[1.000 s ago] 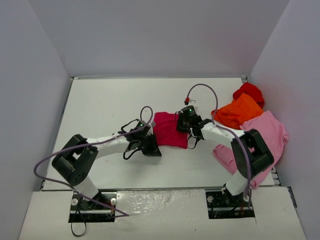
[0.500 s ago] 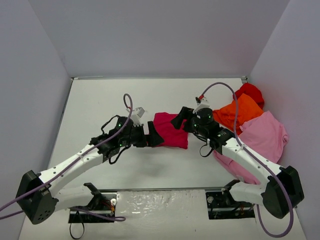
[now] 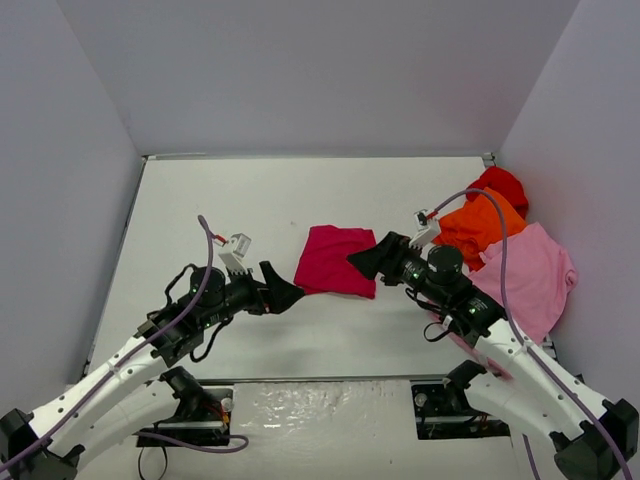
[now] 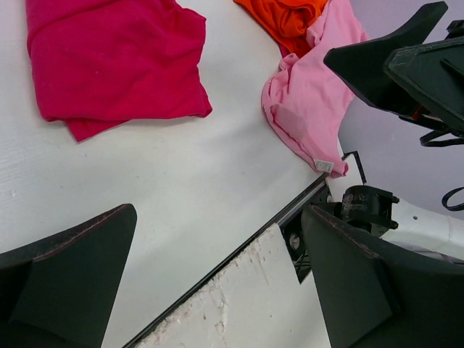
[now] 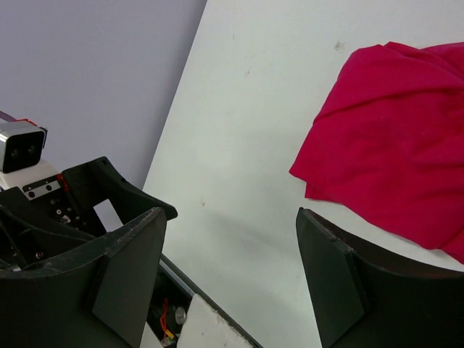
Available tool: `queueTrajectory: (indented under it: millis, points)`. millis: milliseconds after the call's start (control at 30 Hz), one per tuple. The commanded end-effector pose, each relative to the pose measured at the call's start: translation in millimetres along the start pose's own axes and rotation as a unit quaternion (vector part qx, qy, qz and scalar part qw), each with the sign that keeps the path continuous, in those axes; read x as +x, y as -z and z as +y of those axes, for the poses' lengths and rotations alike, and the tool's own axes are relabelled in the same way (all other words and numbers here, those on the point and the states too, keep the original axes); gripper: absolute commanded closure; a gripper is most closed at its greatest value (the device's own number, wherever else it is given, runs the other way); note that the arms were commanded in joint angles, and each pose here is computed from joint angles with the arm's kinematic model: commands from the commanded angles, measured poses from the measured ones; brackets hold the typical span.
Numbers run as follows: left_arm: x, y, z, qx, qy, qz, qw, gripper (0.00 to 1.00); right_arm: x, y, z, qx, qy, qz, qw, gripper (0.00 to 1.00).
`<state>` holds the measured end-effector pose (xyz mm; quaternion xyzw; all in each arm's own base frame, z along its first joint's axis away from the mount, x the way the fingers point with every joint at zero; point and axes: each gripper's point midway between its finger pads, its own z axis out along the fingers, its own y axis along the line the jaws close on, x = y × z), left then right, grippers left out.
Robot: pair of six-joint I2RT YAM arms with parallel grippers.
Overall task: Fold and stack the t-shirts
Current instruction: Smooth out wrinkles on the folded tshirt
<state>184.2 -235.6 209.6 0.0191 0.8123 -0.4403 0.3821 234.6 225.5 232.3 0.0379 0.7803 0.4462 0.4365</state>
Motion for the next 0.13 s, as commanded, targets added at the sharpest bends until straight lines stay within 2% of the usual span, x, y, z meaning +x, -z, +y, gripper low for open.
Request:
queueTrajectory:
  millis: [0, 100]
  points:
    - [-14.3, 9.8, -18.6, 0.033, 0.005, -0.032, 0.999, 0.03, -11.3, 11.6, 22.2, -0.04, 0.011, -0.019, 0.999, 0.32]
    - [-11.1, 16.7, -18.1, 0.037, 0.012, -0.033, 0.999, 0.03, -11.3, 20.9, 24.5, -0.052, 0.02, -0.029, 0.998, 0.39]
